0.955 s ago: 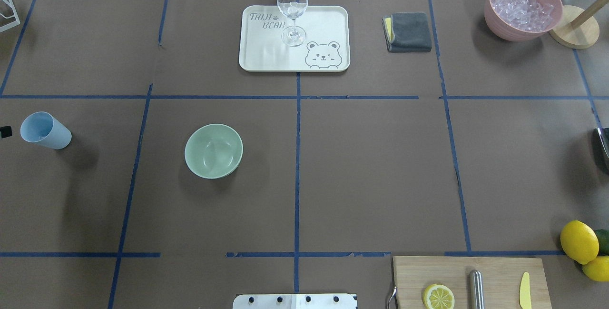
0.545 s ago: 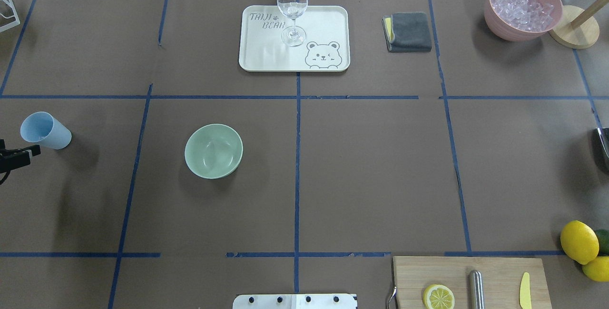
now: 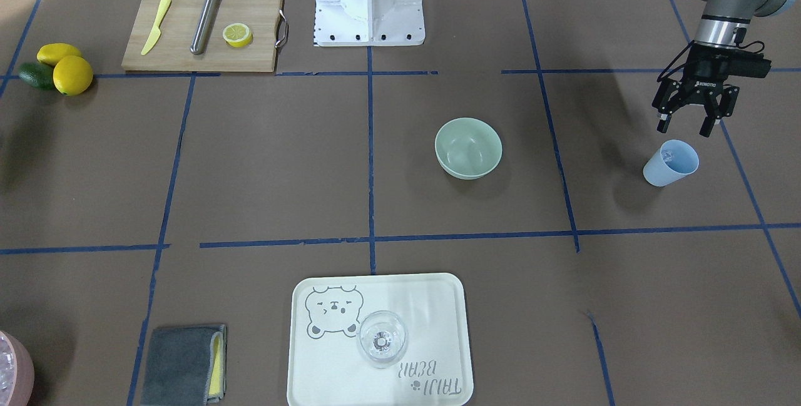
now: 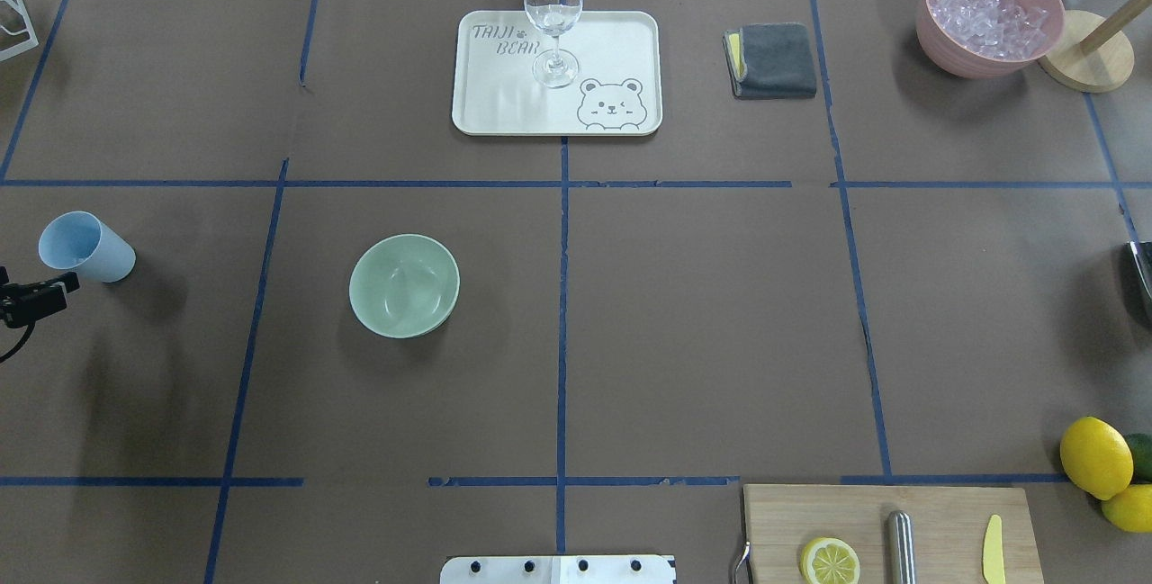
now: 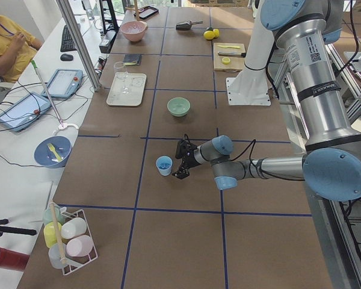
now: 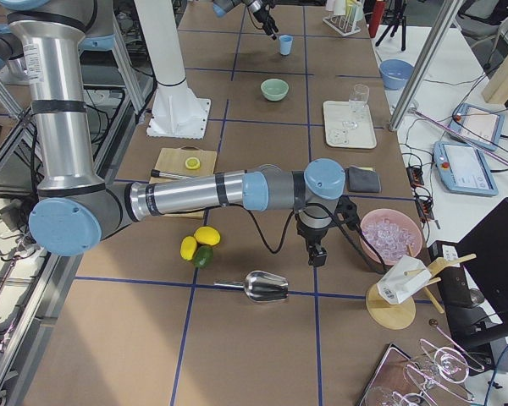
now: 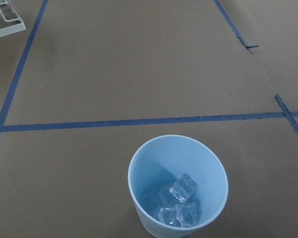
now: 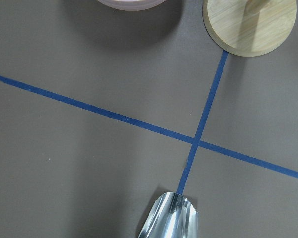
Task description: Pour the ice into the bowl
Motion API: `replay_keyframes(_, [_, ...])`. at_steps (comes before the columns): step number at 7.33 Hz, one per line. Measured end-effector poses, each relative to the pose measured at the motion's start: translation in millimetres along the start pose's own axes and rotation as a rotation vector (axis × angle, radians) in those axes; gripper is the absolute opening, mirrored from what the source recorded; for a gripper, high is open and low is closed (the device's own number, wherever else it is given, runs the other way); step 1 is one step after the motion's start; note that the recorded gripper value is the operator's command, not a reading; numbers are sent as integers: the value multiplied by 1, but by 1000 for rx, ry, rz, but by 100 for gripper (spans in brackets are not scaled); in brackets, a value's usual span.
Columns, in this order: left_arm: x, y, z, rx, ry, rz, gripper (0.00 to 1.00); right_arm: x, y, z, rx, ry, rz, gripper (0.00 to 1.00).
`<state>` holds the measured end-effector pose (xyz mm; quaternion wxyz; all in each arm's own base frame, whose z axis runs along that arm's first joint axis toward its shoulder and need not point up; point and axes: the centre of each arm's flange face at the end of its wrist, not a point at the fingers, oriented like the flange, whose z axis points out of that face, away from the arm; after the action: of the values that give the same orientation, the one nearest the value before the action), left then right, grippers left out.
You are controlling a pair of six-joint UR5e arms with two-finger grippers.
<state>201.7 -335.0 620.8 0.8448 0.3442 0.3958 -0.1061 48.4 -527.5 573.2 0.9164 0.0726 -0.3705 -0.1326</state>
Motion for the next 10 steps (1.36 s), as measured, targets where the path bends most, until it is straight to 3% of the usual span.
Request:
replay_keyframes(7, [14, 2, 56, 35, -19, 12, 99, 2, 4, 1, -2, 0, 4, 100])
replay_keyframes(10, [18, 2, 63, 38, -17, 13, 98, 5, 5, -1, 3, 1, 8, 100])
